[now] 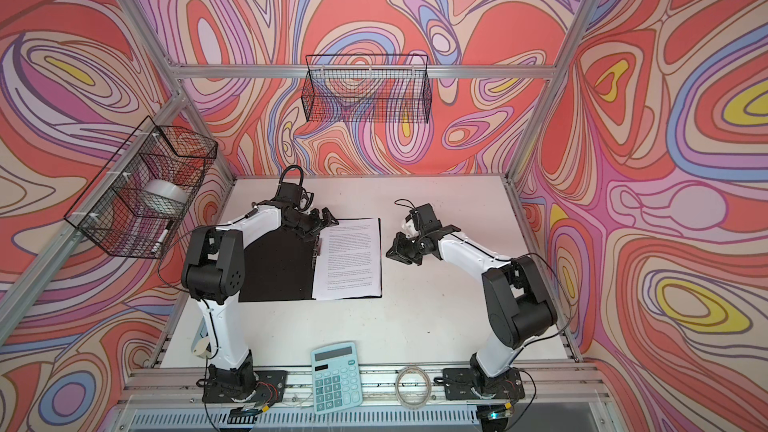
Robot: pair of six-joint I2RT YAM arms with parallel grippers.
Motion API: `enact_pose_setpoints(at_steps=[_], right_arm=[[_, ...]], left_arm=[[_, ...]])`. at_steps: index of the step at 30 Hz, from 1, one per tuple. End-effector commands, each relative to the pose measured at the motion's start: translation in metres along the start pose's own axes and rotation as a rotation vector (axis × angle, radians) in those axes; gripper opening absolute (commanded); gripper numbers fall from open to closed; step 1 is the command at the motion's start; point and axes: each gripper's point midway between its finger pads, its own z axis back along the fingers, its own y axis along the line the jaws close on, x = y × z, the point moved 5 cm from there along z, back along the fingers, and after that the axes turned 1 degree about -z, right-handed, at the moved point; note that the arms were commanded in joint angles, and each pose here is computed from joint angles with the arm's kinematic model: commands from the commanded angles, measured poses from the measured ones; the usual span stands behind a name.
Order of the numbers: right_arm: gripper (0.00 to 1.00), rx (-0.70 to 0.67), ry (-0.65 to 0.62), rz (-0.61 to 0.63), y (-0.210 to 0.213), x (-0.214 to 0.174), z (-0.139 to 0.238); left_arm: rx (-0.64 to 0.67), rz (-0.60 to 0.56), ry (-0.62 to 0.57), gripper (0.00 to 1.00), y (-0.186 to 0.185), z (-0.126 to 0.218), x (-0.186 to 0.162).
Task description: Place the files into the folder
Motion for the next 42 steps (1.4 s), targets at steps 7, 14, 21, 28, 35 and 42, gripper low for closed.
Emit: enact_pose_setpoints(at_steps=[7,14,21,28,35,42], right_arm=[[0.15,0.004,-0.004,0.015,0.002,0.007,-0.006],[0.15,0.005,-0.007,0.025,0.003,0.009,-0.006],[0.15,0.009,-0.006,0.032,0.005,0.012,-0.008],[0.14,0.013,-0.007,0.037,0.005,0.013,-0.009],[0.14,0.016,-0.017,0.049,0.009,0.015,-0.006],[0.15,-0.03,-0.043,0.052,0.008,0.017,0.003]], left_arm=[[-0.121,0.001,-0.002,1.0,-0.016,0.005,0.001],[-0.166,-0.012,-0.027,1.0,-0.026,0.021,-0.004],[-0.247,-0.032,-0.047,1.0,-0.038,0.032,-0.006],[-0.332,-0.047,-0.031,1.0,-0.044,0.039,-0.018],[-0.218,-0.071,-0.113,1.0,-0.032,0.06,-0.018],[-0.001,0.109,-0.249,1.0,0.021,0.1,-0.014]])
